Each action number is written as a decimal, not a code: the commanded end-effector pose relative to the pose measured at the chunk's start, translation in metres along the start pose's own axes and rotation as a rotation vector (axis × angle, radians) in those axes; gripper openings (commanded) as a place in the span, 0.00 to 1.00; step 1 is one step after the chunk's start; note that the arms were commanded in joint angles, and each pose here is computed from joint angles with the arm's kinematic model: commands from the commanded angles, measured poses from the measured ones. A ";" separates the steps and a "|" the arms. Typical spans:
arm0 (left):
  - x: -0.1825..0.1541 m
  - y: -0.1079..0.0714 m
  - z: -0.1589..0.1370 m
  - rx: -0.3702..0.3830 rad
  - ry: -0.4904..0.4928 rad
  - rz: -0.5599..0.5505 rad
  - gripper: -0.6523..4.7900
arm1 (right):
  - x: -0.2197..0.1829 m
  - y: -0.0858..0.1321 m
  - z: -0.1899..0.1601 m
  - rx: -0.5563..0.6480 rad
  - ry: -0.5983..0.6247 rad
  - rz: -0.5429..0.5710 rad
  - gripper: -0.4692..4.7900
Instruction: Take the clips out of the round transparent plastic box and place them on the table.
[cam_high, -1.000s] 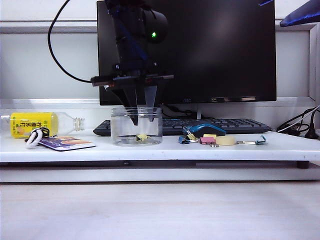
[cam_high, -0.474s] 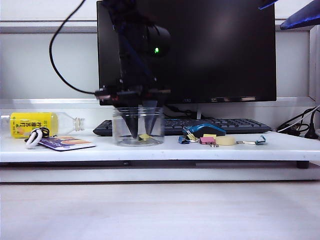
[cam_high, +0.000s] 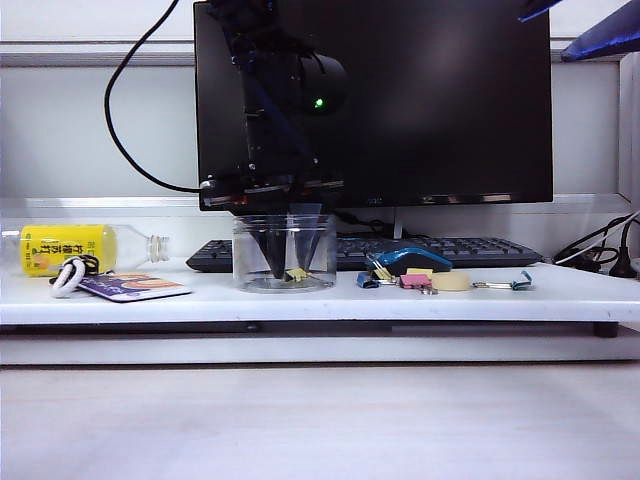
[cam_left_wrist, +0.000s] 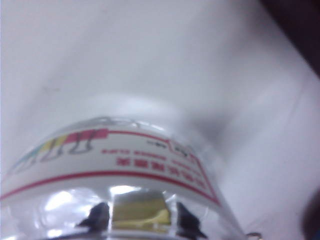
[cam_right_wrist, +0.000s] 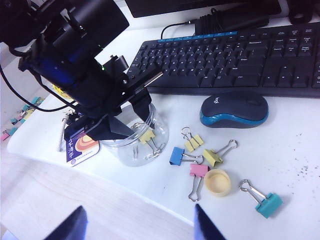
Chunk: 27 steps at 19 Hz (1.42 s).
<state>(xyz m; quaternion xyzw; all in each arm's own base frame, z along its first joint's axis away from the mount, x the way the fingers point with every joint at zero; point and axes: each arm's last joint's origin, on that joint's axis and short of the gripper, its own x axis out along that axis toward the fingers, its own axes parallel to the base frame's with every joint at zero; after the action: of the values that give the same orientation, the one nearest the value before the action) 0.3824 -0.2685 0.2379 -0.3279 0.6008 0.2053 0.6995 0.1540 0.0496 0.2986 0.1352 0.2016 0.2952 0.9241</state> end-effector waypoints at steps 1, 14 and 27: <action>0.006 -0.003 -0.001 -0.005 -0.002 -0.007 0.46 | -0.001 0.001 0.002 -0.012 -0.014 0.005 0.61; 0.011 -0.003 -0.005 0.015 -0.013 0.010 0.31 | -0.001 0.001 0.002 -0.011 -0.014 0.002 0.61; -0.067 0.003 -0.010 0.205 -0.117 -0.164 0.27 | 0.008 -0.003 0.001 0.000 0.012 -0.004 0.61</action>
<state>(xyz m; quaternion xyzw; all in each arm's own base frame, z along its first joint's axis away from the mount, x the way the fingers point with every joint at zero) 0.3624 -0.2711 0.2957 -0.2970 0.5515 0.1015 0.7729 0.1617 0.0515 0.2922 0.1353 0.2205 0.2915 0.9209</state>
